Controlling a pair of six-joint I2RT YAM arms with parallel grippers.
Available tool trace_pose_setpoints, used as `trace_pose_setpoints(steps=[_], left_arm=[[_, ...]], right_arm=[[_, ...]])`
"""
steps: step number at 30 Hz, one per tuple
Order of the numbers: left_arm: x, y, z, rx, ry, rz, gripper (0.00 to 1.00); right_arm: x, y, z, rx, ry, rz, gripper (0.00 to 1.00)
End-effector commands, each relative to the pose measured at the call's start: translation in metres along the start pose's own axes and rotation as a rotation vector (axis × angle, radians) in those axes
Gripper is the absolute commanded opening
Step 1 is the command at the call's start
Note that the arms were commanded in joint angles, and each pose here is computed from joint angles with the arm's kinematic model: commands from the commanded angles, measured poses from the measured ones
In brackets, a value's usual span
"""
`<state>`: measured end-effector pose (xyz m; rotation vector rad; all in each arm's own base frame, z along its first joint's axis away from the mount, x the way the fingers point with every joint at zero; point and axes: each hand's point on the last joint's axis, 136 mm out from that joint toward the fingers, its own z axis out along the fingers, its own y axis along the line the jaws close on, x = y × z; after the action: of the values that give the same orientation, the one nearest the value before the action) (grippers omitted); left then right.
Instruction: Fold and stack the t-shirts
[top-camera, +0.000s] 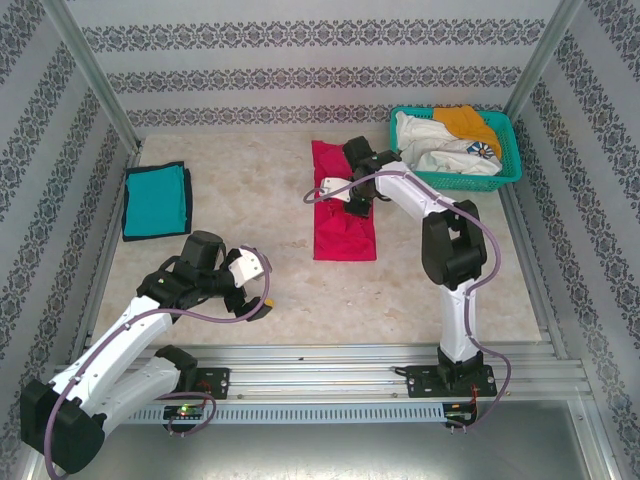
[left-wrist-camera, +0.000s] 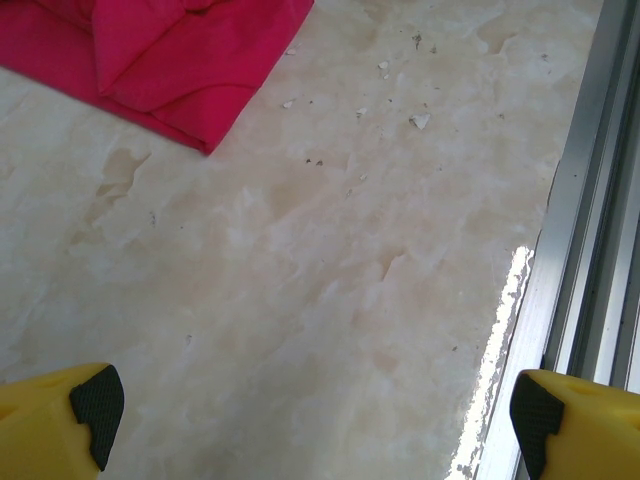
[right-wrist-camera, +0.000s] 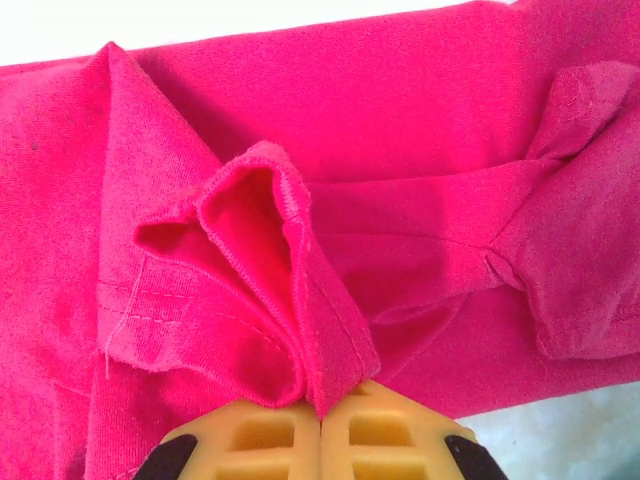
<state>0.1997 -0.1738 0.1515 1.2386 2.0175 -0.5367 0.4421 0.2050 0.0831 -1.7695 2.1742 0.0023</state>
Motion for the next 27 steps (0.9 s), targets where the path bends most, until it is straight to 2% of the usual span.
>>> trace_pose_setpoints(steps=[1,3,6,10,13,18,22,27], left_arm=[[-0.002,0.003,0.000,-0.007,-0.015,0.000,1.00],[-0.002,0.004,0.000,-0.010,-0.015,0.001,1.00],[-0.003,0.004,-0.001,-0.011,-0.016,0.000,1.00],[-0.006,0.005,-0.002,-0.013,-0.024,-0.015,1.00],[-0.012,0.007,-0.001,-0.017,-0.050,-0.048,1.00],[-0.033,0.020,0.006,-0.035,-0.153,-0.198,1.00],[-0.044,0.022,0.016,0.000,-0.204,-0.229,1.00],[-0.042,0.027,0.024,-0.003,-0.189,-0.222,1.00]], right_arm=[[0.002,-0.017,0.003,0.030,-0.005,0.012,0.00],[0.002,-0.022,0.006,0.034,-0.008,0.031,0.00],[-0.001,-0.040,0.006,0.101,-0.017,0.050,0.19],[-0.012,-0.065,-0.015,0.212,-0.094,0.155,0.55],[-0.014,-0.072,-0.036,0.283,-0.160,0.276,0.66],[-0.007,-0.056,-0.060,0.342,-0.251,0.541,0.68],[-0.006,-0.009,-0.055,0.187,-0.310,0.694,0.64],[-0.016,0.032,-0.040,-0.033,-0.326,0.971,0.61]])
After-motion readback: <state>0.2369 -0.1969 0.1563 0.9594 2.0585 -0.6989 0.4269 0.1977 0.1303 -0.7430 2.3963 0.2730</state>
